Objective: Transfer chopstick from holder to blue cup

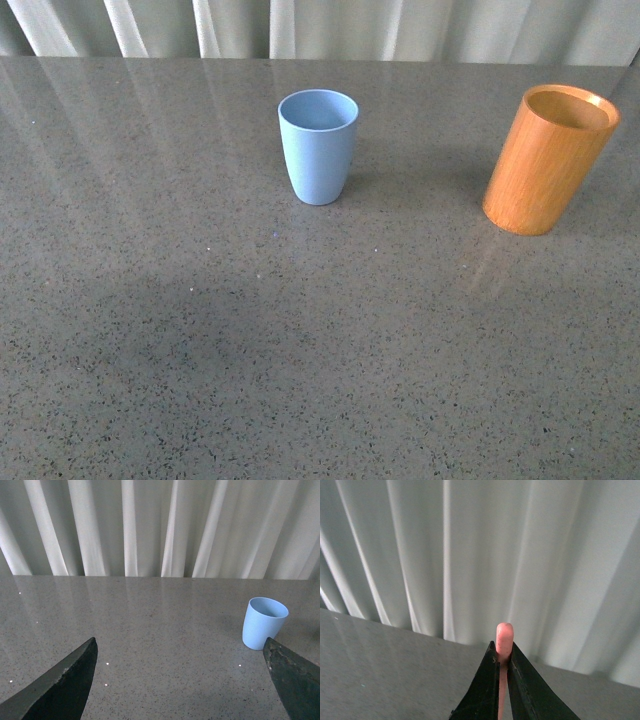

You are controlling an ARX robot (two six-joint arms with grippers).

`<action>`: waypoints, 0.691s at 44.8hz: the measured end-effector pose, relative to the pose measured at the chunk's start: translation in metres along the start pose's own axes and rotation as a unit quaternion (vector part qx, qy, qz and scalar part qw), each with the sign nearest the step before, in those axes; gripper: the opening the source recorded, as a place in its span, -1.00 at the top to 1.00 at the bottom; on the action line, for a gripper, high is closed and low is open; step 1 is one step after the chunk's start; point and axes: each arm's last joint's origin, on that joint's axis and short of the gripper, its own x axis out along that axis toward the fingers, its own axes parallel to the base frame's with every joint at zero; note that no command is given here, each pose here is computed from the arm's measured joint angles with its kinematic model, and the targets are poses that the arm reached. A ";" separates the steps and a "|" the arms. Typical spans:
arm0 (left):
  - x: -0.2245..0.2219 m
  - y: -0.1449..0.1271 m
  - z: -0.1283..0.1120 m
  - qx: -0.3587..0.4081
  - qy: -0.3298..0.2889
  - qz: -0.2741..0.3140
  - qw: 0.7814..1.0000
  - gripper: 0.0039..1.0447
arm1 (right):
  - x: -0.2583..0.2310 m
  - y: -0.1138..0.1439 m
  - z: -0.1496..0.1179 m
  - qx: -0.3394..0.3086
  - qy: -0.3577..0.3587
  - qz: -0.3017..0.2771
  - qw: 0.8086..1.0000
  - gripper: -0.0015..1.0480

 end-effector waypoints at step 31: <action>0.000 0.000 0.000 0.000 0.000 0.000 1.000 -0.87 | 0.064 0.116 -0.066 0.031 0.042 0.097 0.994 0.97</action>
